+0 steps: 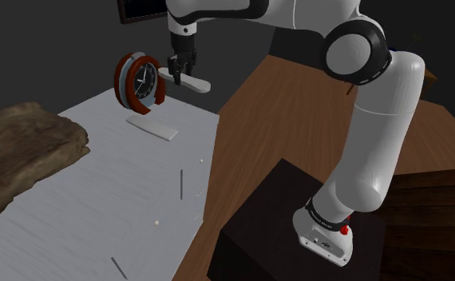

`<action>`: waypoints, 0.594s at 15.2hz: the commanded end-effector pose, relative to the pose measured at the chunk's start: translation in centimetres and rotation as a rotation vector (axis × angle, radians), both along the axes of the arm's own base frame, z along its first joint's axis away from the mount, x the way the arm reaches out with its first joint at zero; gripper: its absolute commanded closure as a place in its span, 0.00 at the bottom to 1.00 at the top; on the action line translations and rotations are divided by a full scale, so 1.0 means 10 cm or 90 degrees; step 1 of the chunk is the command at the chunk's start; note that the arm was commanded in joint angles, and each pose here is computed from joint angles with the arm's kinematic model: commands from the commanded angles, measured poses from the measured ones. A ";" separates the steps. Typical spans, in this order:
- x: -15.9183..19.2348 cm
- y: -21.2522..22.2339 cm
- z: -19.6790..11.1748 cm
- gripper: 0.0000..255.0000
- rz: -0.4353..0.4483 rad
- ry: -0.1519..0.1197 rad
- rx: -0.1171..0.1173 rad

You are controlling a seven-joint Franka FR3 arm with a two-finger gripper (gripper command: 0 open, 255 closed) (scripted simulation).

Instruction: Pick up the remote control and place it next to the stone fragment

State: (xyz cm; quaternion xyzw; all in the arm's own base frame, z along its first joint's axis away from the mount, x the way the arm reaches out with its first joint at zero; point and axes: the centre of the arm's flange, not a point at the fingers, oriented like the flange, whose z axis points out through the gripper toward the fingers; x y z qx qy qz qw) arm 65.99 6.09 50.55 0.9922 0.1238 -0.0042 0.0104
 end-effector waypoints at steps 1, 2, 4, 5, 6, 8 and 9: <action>-0.01 -0.01 0.10 1.00 0.000 0.000 0.000; -0.01 -0.01 0.11 1.00 0.000 0.000 0.000; -0.07 0.25 0.12 1.00 0.000 0.000 0.000; -0.10 0.38 0.12 1.00 0.000 0.000 0.000; -0.13 0.51 0.12 1.00 0.000 0.000 0.000; -0.20 0.76 0.12 1.00 0.000 0.000 0.000; -0.23 0.89 0.12 1.00 0.000 0.000 0.000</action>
